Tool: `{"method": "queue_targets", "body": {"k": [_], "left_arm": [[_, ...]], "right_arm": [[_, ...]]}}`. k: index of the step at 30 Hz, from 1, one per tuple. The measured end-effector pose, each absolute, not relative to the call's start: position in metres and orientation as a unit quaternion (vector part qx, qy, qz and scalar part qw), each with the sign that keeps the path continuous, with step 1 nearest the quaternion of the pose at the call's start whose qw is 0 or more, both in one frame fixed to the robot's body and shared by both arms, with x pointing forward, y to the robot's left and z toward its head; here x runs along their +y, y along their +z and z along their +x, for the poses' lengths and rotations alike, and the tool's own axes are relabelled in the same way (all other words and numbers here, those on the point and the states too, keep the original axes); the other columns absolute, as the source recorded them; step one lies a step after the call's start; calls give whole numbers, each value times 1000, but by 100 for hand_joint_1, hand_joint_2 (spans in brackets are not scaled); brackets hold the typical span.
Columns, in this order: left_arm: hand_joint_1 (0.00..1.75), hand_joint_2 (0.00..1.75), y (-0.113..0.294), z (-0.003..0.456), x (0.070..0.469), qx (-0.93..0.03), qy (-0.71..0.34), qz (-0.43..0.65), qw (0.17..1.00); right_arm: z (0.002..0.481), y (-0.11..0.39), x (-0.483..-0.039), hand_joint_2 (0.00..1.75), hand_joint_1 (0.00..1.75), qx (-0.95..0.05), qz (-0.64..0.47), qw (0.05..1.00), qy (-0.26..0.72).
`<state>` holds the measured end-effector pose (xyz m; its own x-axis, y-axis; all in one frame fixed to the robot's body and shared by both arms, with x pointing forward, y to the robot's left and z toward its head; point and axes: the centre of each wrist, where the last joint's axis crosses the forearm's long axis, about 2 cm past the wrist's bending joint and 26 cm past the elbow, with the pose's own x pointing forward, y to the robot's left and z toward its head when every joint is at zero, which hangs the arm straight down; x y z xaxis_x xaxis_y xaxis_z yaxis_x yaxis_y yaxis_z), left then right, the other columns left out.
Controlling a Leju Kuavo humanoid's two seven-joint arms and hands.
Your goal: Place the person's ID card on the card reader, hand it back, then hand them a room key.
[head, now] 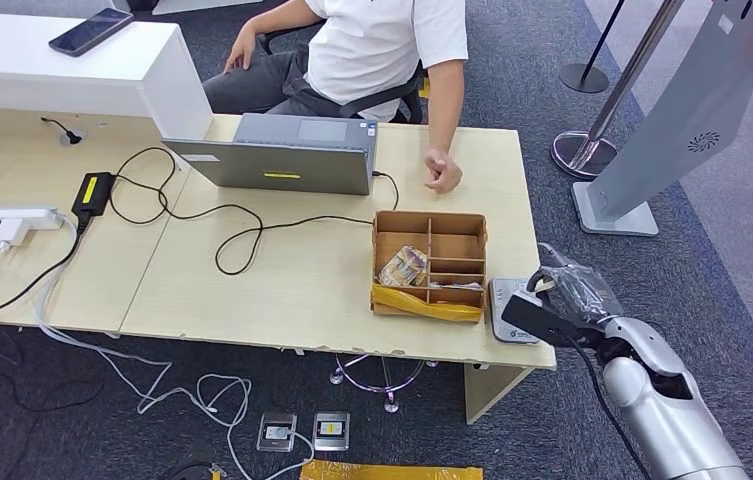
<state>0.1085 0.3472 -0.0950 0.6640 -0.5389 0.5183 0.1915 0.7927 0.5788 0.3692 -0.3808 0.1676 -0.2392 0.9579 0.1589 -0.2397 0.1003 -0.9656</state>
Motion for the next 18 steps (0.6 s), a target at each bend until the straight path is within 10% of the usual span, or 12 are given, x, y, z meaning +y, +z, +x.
{"method": "queue_targets", "body": {"k": [18], "left_arm": [[0, 175, -91, 125, 346, -374, -229, 240, 866]], "right_arm": [[473, 429, -397, 175, 175, -643, -509, 306, 484]]}}
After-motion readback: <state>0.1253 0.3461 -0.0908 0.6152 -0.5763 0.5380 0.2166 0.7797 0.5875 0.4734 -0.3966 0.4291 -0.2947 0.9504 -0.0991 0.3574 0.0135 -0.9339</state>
